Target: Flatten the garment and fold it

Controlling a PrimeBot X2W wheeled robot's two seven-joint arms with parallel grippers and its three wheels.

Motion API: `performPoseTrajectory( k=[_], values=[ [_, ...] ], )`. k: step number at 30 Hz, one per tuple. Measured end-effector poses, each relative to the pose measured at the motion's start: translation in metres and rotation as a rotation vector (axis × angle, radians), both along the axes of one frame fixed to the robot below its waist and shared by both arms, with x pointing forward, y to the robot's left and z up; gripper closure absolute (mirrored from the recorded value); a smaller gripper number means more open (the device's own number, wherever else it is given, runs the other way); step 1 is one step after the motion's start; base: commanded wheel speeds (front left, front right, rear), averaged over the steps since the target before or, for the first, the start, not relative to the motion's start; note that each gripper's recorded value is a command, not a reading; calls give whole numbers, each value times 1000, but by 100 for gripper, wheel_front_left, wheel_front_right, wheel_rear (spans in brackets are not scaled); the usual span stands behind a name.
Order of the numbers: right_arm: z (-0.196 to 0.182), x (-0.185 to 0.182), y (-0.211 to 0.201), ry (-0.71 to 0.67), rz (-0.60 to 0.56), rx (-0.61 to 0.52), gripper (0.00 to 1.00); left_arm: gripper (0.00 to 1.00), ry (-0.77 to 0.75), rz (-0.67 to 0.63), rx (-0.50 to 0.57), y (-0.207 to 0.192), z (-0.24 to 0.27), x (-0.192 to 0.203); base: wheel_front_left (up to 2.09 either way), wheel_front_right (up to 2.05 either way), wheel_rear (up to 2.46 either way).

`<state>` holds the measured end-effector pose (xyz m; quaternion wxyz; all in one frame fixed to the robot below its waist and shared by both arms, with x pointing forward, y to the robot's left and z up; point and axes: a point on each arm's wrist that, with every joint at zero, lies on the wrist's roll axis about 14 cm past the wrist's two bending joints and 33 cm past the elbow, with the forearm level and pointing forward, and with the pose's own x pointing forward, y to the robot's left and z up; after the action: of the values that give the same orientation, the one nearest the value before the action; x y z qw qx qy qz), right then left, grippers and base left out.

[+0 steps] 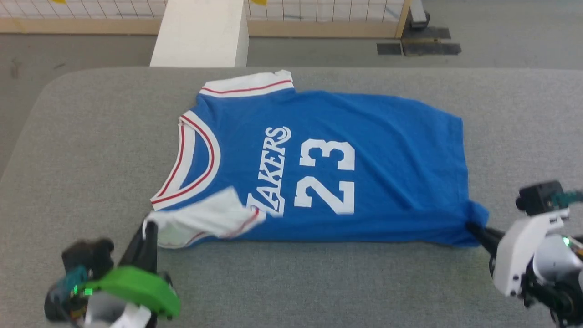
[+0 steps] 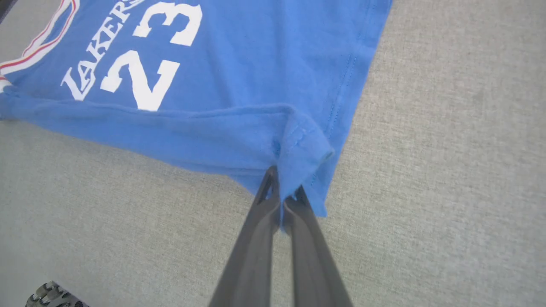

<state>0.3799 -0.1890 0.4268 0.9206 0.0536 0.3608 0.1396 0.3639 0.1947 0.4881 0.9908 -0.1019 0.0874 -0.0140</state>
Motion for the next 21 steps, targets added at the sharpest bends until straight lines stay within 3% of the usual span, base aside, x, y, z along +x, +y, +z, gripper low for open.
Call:
performPoseTrajectory(
  k=[11,12,21],
  values=[
    [-9,47,2,94,25,-70,100,100,3,-130,106,-10,-1,82,0,0,0],
    [-18,56,3,138,33,-89,100,100,18,-142,125,-10,-7,104,0,0,0],
    [-53,63,11,296,77,-134,100,100,160,-154,145,-9,-59,137,0,0,0]
  ],
)
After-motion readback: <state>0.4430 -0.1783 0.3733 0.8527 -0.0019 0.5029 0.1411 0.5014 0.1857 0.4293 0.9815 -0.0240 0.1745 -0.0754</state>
